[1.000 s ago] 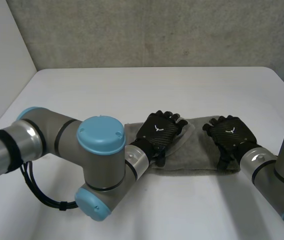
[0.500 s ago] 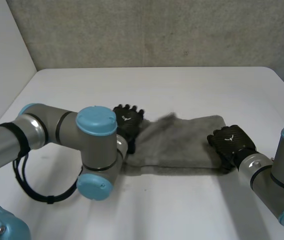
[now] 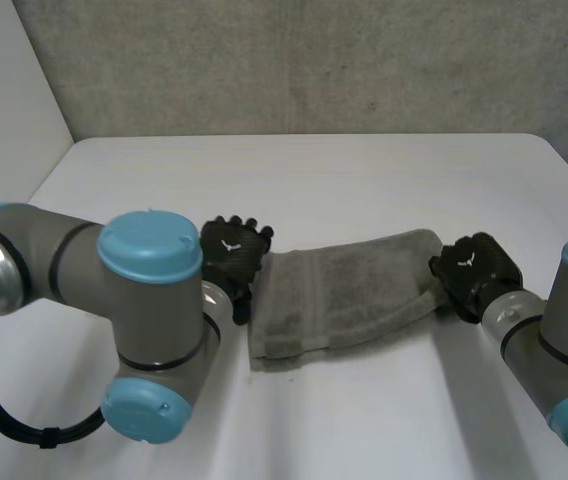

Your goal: Fold the towel.

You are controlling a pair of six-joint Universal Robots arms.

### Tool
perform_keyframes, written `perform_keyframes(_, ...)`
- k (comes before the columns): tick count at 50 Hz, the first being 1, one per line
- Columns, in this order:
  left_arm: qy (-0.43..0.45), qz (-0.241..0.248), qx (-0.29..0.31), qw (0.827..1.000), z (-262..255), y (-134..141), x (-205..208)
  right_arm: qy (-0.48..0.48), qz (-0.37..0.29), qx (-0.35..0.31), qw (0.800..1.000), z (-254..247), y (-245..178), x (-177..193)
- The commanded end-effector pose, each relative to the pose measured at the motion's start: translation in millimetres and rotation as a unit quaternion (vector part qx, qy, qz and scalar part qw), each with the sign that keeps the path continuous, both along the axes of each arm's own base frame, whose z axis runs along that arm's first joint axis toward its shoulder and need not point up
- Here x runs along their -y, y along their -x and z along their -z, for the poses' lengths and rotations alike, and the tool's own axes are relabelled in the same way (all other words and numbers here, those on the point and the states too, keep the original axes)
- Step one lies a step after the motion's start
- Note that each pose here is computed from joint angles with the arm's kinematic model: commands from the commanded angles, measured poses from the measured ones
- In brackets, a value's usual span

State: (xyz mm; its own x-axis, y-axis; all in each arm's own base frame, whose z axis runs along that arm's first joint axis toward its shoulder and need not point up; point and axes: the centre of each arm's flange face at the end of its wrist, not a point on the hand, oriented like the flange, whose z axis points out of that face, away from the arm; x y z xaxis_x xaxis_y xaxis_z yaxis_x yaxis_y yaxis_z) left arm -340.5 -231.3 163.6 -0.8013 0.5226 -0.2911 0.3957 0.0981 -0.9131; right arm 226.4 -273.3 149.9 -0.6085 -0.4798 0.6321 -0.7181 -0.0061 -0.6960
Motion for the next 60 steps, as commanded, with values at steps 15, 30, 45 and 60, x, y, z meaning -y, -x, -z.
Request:
perform_keyframes(15, -0.008, -0.075, -0.002, 0.997, -13.2, -55.9, 23.4, 0.069, -0.22, 0.062, 0.971, -40.3, -113.4, -54.0)
perform_keyframes(30, -0.036, -0.106, 0.012, 0.994, 0.9, -87.3, 20.8, -0.008, -0.27, 0.118, 0.956, -4.1, -176.4, -78.3)
perform_keyframes(45, 0.015, -0.062, -0.036, 0.997, -34.8, -63.1, 31.3, -0.077, -0.135, 0.239, 0.959, -63.0, -119.5, -53.9)
perform_keyframes(60, -0.068, 0.04, -0.191, 0.978, -30.4, 0.8, 33.7, -0.151, -0.051, 0.293, 0.943, -44.6, -89.4, -11.6)
